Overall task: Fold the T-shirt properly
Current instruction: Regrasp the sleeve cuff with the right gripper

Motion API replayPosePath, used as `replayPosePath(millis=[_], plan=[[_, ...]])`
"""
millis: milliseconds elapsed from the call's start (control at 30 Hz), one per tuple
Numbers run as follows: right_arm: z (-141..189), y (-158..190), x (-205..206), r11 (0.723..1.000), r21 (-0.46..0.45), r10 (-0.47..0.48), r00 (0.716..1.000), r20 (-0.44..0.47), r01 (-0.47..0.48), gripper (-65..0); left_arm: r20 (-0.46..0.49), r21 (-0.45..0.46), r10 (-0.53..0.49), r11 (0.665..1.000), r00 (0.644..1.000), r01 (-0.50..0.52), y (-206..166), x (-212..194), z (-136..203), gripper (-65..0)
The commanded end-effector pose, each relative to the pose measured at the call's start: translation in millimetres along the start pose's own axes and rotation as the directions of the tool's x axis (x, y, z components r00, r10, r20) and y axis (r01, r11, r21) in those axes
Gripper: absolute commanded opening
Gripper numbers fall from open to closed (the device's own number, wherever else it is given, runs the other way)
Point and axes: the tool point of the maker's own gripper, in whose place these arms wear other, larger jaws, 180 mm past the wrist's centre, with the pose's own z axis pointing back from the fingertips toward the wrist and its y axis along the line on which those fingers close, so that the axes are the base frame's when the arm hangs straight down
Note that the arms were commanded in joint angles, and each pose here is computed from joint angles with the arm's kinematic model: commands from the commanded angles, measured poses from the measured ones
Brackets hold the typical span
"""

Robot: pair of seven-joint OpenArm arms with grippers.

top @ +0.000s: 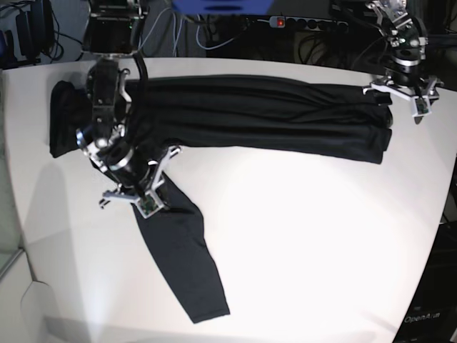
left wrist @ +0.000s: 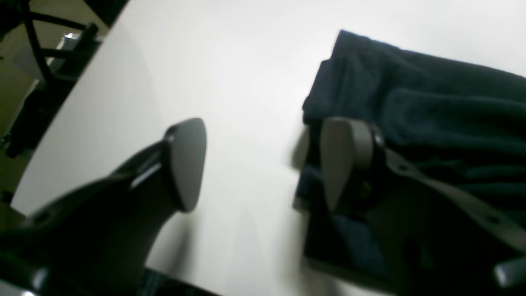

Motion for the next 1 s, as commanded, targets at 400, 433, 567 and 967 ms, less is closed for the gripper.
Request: replayPosePath(millis=[400,433,567,967], plan=[[-30,-67,-12,0.989,-0.07,-0.131,0.991,-0.037,0.129,-33.4,0.051,0.014,-0.004,1.0,0.999,0.003,7,13,1,-22.9],[-32,-69,-19,0.988,-0.067,-0.145,0.988,-0.054,0.141,-33.3,0.051,0.014,-0.004,1.0,0.999,0.003,7,13,1,-22.9],[-37,-79,-33,0.985,-0.063,-0.167,0.982,-0.09,0.162,-33.3,0.051,0.014,-0.003,1.0,0.999,0.002,7,13,1,-22.9],[-45,-87,-28,0.979,-0.063,-0.198,0.976,-0.084,0.193,-33.2,0.054,0.012,-0.002,1.0,0.999,0.002,7,14,0,-22.9]])
